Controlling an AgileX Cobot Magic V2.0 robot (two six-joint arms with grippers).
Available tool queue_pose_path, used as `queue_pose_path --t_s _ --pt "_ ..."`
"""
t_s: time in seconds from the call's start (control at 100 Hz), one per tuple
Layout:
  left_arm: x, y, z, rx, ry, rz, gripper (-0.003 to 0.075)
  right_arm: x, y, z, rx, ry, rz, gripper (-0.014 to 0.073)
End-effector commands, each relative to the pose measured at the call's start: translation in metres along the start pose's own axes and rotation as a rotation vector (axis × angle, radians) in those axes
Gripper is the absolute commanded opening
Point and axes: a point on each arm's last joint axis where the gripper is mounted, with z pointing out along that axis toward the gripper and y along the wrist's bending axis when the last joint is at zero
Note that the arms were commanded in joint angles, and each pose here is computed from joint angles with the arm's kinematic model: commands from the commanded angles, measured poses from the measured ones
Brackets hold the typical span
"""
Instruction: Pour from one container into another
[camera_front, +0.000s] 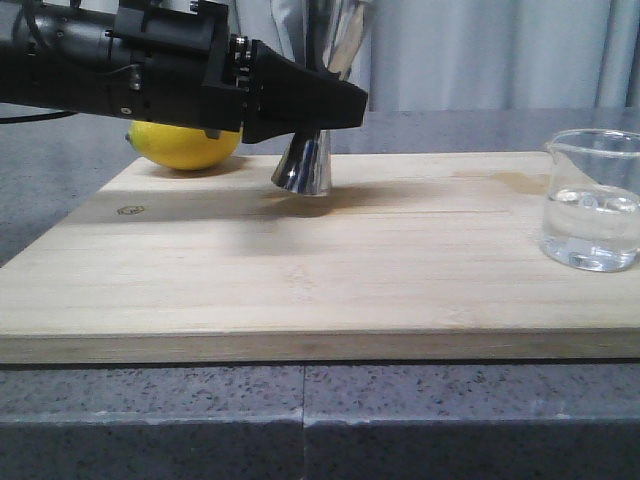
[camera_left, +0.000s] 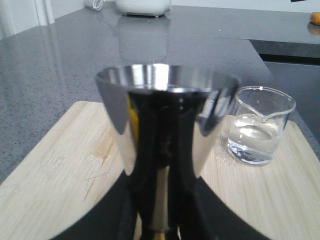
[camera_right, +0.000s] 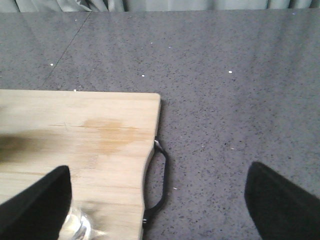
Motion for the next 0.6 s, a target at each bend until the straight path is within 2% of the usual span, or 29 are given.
queue_pose_path --t_s 0.0,0.25,0.41,0.59 --pt "-0.034 -0.007 -0.001 0.048 -0.162 0.033 -0.0019 -0.017 0.004 -0.001 -0.034 -0.088 -0.006 0.0638" --pt "-0.034 -0.007 -0.001 0.042 -0.157 0.033 -0.0019 -0.013 0.020 0.012 -0.141 -0.014 -0.050 0.0638" --pt "-0.034 -0.007 -0.001 0.040 -0.156 0.032 -0.0019 -0.012 0.028 0.011 -0.199 -0.010 -0.075 0.0638" --pt "-0.034 -0.007 -0.001 0.040 -0.156 0.032 -0.0019 -0.010 0.036 0.009 -0.257 -0.020 -0.154 0.0638"
